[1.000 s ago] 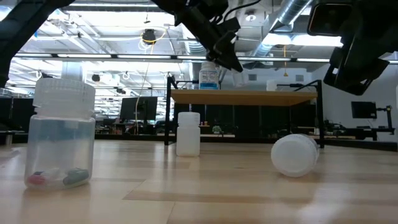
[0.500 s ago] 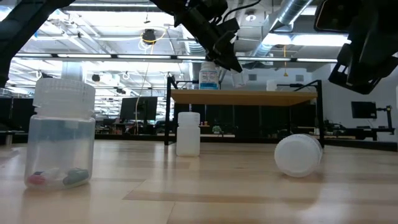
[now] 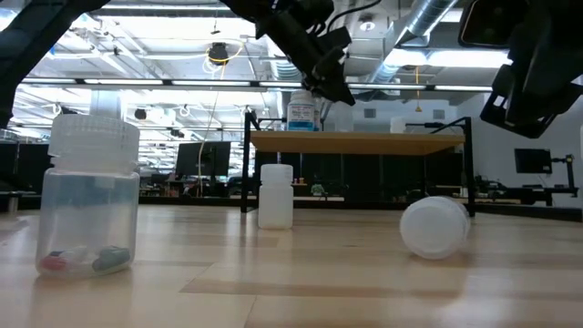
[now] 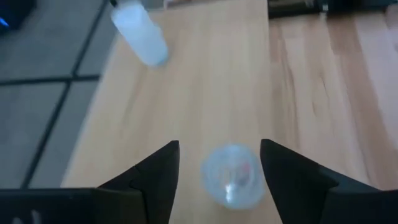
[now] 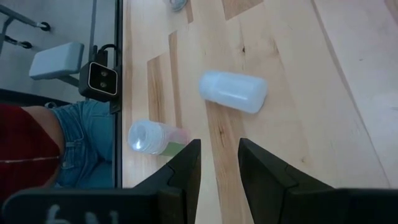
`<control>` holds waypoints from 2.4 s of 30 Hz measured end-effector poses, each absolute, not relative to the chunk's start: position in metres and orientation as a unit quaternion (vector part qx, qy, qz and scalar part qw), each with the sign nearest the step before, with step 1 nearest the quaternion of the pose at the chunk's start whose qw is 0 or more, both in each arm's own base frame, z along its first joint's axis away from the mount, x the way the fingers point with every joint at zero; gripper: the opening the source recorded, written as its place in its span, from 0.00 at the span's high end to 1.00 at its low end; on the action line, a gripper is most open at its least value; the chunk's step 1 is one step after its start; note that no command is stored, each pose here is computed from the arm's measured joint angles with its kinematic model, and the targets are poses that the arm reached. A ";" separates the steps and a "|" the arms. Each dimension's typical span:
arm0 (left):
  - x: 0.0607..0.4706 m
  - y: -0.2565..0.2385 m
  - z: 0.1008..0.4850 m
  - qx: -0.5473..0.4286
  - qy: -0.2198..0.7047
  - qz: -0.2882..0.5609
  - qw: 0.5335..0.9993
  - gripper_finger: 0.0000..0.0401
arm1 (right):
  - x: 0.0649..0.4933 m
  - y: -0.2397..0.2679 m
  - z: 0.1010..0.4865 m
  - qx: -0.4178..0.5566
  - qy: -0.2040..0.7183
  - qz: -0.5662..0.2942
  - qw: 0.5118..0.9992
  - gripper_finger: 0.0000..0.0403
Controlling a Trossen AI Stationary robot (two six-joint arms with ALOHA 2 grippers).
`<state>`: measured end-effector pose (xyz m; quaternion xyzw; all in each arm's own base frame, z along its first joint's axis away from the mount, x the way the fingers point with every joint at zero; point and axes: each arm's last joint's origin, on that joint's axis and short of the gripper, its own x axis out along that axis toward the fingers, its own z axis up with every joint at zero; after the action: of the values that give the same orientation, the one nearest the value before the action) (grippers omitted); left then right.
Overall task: Pick and place medicine bottles onto shelf by color
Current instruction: Adjust the white medicine bottle on the shelf, then put the left transparent pill bottle on the shelf aligned with the other transparent bottle
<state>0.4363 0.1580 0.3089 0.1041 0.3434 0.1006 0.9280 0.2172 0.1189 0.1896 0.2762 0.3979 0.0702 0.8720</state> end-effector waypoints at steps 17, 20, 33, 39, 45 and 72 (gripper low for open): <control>0.413 0.107 0.358 0.210 0.357 0.150 0.898 0.48 | 0.217 0.119 0.189 0.275 0.399 0.069 0.872 0.67; 0.396 0.102 0.372 0.222 0.377 0.166 0.884 0.48 | 0.217 0.119 0.189 0.275 0.399 0.069 0.872 0.67; 0.351 0.136 0.358 0.127 0.516 0.194 0.824 0.52 | 0.217 0.119 0.190 0.276 0.398 0.070 0.872 0.67; 0.351 0.144 0.351 0.118 0.523 0.201 0.820 0.57 | 0.217 0.119 0.189 0.275 0.399 0.069 0.872 0.67; 0.360 0.146 0.343 0.119 0.518 0.197 0.824 0.59 | 0.217 0.119 0.189 0.275 0.399 0.069 0.872 0.67; 0.361 0.124 0.365 0.115 0.548 0.173 0.810 0.59 | 0.223 0.104 0.188 0.276 0.392 0.028 0.877 0.67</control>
<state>0.3615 0.1237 0.3653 0.1147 0.5477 0.1732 0.8104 0.2231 0.1037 0.1879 0.2761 0.3921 0.0285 0.8771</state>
